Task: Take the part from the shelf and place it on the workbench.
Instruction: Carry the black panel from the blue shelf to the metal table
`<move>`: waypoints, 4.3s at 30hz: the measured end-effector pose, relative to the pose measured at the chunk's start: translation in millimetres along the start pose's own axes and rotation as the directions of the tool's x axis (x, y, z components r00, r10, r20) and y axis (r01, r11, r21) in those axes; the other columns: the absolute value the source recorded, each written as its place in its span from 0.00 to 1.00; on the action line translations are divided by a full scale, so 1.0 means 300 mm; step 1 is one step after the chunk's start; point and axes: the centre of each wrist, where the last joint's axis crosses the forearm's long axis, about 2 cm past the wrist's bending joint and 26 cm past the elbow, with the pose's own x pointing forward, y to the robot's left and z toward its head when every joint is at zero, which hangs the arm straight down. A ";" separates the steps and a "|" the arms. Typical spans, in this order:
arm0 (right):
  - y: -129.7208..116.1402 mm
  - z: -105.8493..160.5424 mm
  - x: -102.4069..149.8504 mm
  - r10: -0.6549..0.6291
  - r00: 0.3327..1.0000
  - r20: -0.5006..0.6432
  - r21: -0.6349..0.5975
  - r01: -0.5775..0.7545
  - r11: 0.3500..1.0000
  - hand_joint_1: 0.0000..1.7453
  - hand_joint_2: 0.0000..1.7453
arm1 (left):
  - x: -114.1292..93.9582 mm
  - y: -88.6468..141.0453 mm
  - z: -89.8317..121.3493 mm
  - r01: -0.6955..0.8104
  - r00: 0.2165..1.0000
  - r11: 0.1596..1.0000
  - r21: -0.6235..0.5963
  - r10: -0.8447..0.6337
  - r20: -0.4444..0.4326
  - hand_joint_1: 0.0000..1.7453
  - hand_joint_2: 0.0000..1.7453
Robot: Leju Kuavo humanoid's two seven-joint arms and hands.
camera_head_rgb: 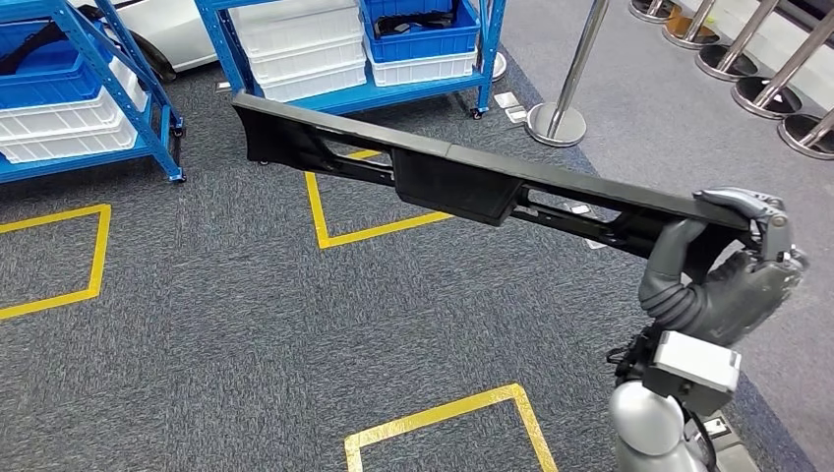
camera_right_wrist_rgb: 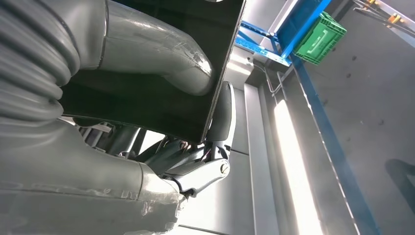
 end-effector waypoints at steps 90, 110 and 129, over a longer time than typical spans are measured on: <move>0.007 -0.006 0.021 0.025 1.000 0.019 0.124 -0.027 0.992 1.00 1.00 | 0.004 -0.004 -0.001 0.037 0.999 0.998 -0.045 -0.037 0.001 1.00 1.00; 0.006 0.004 0.015 0.045 0.999 0.016 0.135 -0.047 0.990 1.00 1.00 | 0.003 0.001 -0.001 0.039 0.999 0.998 -0.045 -0.039 0.001 1.00 1.00; 0.012 0.001 0.016 0.039 0.999 0.013 0.136 -0.041 0.990 1.00 1.00 | 0.002 0.004 -0.001 0.035 0.999 0.999 -0.035 -0.035 0.001 1.00 1.00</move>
